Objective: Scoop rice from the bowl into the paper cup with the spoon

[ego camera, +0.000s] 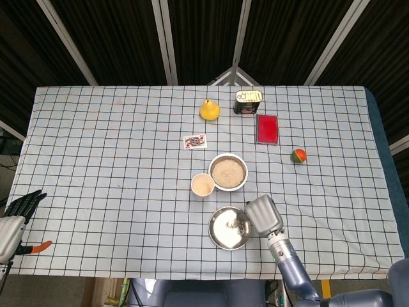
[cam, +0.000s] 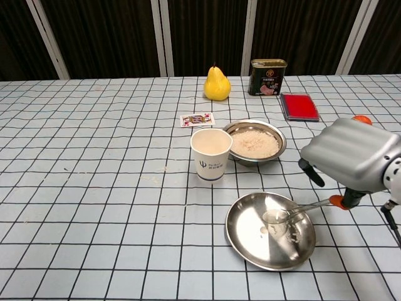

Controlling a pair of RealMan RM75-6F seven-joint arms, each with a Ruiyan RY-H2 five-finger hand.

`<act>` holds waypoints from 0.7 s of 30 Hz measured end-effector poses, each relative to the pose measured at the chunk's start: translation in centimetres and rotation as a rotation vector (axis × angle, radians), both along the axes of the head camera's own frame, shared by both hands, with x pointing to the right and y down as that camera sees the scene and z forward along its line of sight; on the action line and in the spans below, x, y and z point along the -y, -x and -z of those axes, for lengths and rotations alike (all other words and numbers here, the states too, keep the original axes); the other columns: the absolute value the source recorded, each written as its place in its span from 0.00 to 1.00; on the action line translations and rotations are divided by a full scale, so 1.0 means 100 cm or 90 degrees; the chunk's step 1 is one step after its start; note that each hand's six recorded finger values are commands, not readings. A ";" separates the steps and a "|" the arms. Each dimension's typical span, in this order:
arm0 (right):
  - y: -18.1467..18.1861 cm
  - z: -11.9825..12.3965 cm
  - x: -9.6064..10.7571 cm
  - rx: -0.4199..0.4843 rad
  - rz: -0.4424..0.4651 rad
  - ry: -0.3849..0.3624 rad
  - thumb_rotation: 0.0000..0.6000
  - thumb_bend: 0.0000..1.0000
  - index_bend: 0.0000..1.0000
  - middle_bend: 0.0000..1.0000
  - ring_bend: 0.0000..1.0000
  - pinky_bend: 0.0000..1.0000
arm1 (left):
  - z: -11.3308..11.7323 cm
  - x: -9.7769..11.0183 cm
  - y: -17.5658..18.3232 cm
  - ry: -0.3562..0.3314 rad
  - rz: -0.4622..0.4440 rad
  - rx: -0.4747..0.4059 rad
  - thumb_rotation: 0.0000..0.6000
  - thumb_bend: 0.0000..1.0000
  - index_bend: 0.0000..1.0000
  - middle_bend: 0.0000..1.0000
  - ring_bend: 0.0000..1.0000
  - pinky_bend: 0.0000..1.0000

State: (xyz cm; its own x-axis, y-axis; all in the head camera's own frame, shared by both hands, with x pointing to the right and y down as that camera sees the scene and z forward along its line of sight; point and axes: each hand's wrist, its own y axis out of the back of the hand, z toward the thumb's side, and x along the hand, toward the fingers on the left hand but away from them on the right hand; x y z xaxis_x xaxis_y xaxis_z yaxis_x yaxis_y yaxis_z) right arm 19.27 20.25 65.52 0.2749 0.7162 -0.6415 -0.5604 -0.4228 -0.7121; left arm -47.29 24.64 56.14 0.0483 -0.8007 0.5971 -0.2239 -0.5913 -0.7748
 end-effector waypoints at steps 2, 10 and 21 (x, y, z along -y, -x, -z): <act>-0.001 0.001 -0.001 -0.002 0.001 0.000 1.00 0.31 0.53 0.96 0.97 0.98 | 0.000 0.000 0.000 0.000 0.000 0.000 1.00 0.03 0.00 0.00 0.00 0.00; -0.005 0.008 0.009 -0.010 0.010 -0.041 1.00 0.31 0.51 0.93 0.91 0.96 | 0.001 0.000 0.000 -0.003 0.002 0.002 1.00 0.03 0.00 0.00 0.00 0.00; -0.050 0.045 0.042 -0.051 0.013 -0.190 1.00 0.31 0.20 0.42 0.38 0.57 | 0.002 0.002 0.002 -0.015 0.002 0.008 1.00 0.03 0.00 0.00 0.00 0.00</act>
